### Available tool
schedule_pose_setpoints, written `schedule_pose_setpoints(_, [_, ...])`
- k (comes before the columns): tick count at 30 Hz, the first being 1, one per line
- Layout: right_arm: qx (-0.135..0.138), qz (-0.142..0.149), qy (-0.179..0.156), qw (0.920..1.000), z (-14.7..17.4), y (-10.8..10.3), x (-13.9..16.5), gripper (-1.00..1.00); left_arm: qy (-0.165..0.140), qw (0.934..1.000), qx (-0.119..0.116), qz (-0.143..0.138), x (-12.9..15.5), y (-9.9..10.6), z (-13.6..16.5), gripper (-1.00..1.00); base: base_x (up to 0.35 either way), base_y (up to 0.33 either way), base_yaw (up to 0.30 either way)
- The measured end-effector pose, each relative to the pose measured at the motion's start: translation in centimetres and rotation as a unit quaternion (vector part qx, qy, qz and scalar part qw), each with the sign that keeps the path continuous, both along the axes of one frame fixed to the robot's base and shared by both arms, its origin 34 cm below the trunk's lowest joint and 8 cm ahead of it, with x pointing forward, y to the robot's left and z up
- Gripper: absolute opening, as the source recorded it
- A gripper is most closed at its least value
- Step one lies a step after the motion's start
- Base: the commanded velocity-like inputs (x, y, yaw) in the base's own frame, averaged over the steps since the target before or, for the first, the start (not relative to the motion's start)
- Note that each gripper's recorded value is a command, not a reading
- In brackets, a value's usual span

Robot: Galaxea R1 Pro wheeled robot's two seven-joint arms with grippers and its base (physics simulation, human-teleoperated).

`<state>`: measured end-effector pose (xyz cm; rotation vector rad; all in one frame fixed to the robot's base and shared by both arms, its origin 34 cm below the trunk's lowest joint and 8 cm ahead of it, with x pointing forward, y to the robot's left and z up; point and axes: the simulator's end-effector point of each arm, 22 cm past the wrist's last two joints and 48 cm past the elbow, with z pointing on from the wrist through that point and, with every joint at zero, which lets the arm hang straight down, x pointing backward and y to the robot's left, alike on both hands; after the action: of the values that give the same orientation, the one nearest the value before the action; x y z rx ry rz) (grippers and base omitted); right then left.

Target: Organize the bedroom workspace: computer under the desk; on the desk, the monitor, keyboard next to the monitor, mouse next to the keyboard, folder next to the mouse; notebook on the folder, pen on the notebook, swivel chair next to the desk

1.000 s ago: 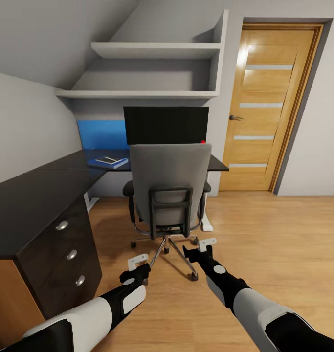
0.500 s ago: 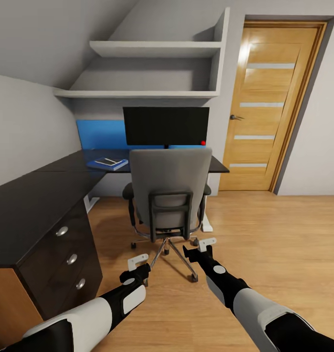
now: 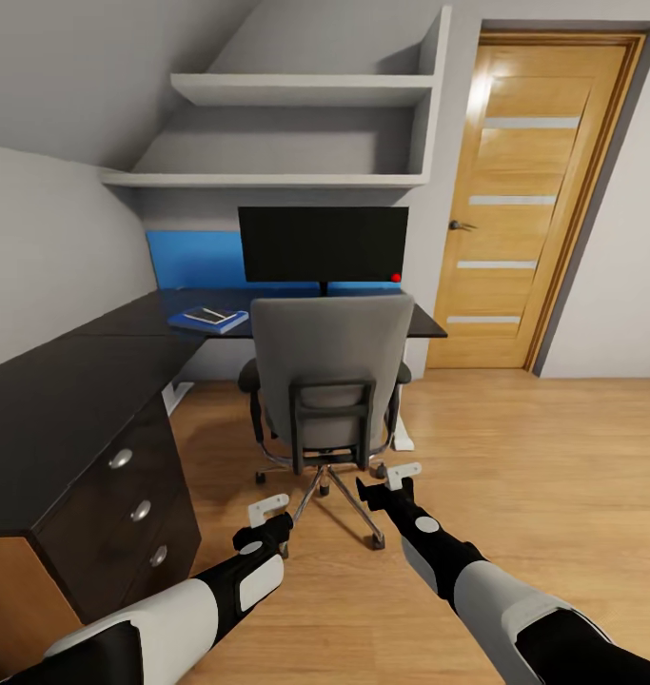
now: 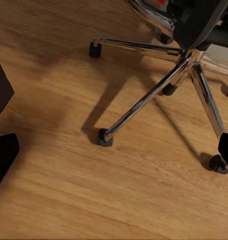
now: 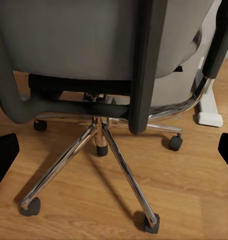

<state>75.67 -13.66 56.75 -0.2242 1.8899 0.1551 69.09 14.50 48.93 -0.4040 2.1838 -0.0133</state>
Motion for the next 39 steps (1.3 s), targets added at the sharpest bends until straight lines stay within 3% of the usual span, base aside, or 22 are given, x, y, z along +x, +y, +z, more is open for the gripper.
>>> schedule_pose_setpoints(5, [0.004,-0.005,-0.009,0.9999,1.0,-0.4,0.3,1.0,0.012,0.9998,0.014,0.01,-0.2,1.6,0.0,1.0,0.0,0.0,0.046])
schedule_pose_setpoints(8, [0.018,-0.034,-0.033,0.9987,0.5,-2.9,-0.4,1.0,0.027,0.9984,0.038,0.032,-0.9,4.6,-0.8,1.0,0.0,0.0,0.088])
schedule_pose_setpoints(10, [0.022,-0.048,-0.026,0.9983,-0.1,-3.9,-0.9,1.0,0.035,0.9976,0.046,0.038,-1.5,5.5,-1.2,1.0,0.0,0.0,0.091])
schedule_pose_setpoints(12, [0.016,-0.08,-0.015,0.9965,-1.5,-7.7,-1.9,1.0,0.065,0.995,0.059,0.048,-4.4,7.1,-3.5,1.0,0.0,0.0,0.092])
schedule_pose_setpoints(15, [0.011,-0.104,-0.014,0.9945,-2.2,-10.7,-2.9,1.0,0.1,0.9917,0.065,0.049,-8.3,7.6,-6.3,1.0,0.0,0.0,0.092])
schedule_pose_setpoints(17, [0.002,-0.125,0.015,0.992,-7.0,-13.5,-8.7,1.0,0.147,0.9846,0.077,0.055,-14.2,9.7,-9.9,1.0,0.0,0.0,0.101])
schedule_pose_setpoints(22, [-0.012,-0.126,0.006,0.9919,-10.6,-15.0,-17.8,1.0,0.187,0.9753,0.098,0.065,-20.1,13.0,-12.1,1.0,0.0,0.0,0.11])
schedule_pose_setpoints(25, [-0.027,-0.13,0.019,0.991,-12.0,-16.7,-22.4,1.0,0.18,0.9747,0.106,0.078,-23.1,14.7,-12.6,1.0,0.0,0.0,0.108])
schedule_pose_setpoints(39, [-0.03,-0.122,0.04,0.9913,-10.8,-16.4,-24.1,1.0,0.174,0.977,0.101,0.07,-24.7,14.3,-10.8,1.0,0.0,0.0,0.1])
